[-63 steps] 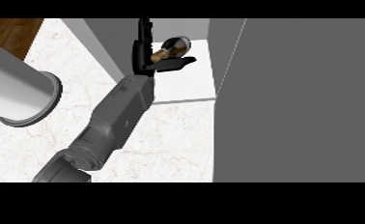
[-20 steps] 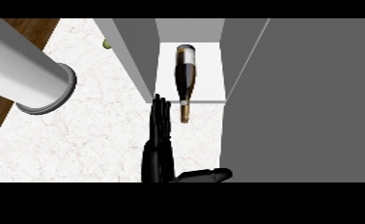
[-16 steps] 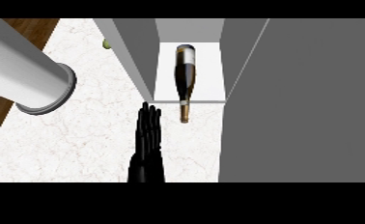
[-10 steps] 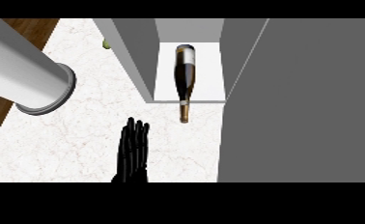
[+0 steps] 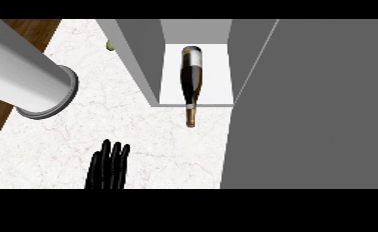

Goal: Pick up the wine, place it into the cabinet and close the cabinet

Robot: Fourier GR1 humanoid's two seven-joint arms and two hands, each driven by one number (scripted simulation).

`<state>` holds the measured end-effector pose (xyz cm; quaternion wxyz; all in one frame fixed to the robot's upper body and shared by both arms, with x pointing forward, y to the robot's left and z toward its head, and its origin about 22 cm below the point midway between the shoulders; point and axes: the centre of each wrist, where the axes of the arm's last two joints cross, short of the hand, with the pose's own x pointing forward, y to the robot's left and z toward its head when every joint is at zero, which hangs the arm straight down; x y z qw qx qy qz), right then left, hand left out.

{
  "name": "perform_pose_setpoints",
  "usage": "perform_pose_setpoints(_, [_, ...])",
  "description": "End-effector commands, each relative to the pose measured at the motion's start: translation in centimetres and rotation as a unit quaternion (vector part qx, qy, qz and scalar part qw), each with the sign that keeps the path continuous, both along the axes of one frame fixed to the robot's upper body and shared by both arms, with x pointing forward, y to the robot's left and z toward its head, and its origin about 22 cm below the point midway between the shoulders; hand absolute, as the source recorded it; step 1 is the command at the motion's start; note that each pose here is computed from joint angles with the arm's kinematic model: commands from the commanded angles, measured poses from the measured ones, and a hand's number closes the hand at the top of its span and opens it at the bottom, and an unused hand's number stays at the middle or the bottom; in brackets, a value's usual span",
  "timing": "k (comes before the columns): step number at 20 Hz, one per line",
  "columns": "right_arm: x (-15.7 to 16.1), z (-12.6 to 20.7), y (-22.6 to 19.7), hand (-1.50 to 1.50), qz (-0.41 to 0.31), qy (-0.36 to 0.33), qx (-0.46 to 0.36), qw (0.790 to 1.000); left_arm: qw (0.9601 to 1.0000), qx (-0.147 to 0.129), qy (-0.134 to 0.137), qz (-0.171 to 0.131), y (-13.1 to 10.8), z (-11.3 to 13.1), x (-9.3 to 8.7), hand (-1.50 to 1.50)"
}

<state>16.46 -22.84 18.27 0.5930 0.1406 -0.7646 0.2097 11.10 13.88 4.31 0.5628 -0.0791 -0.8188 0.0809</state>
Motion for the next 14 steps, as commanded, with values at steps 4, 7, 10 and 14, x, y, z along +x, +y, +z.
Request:
perform_pose_setpoints(4, [-3.2, -1.0, 0.6, 1.50, 0.088, 0.071, 0.058, 0.992, 1.0000, 0.004, -0.002, 0.000, 3.7, 1.1, -1.2, -1.50])
perform_pose_setpoints(7, [-4.5, 0.3, 1.7, 1.50, 0.100, 0.076, 0.053, 0.991, 0.9998, 0.010, -0.014, 0.014, 5.6, 0.7, -1.6, -1.50])
perform_pose_setpoints(10, [-3.8, -0.3, 3.5, 1.50, 0.136, 0.097, 0.059, 0.984, 0.9994, 0.000, -0.026, 0.025, 6.8, 2.1, -0.7, -1.50])
perform_pose_setpoints(14, [-5.0, 0.5, 4.8, 1.50, 0.191, 0.046, 0.018, 0.980, 0.9991, -0.001, -0.022, 0.036, 8.4, 4.0, -0.5, -1.50])
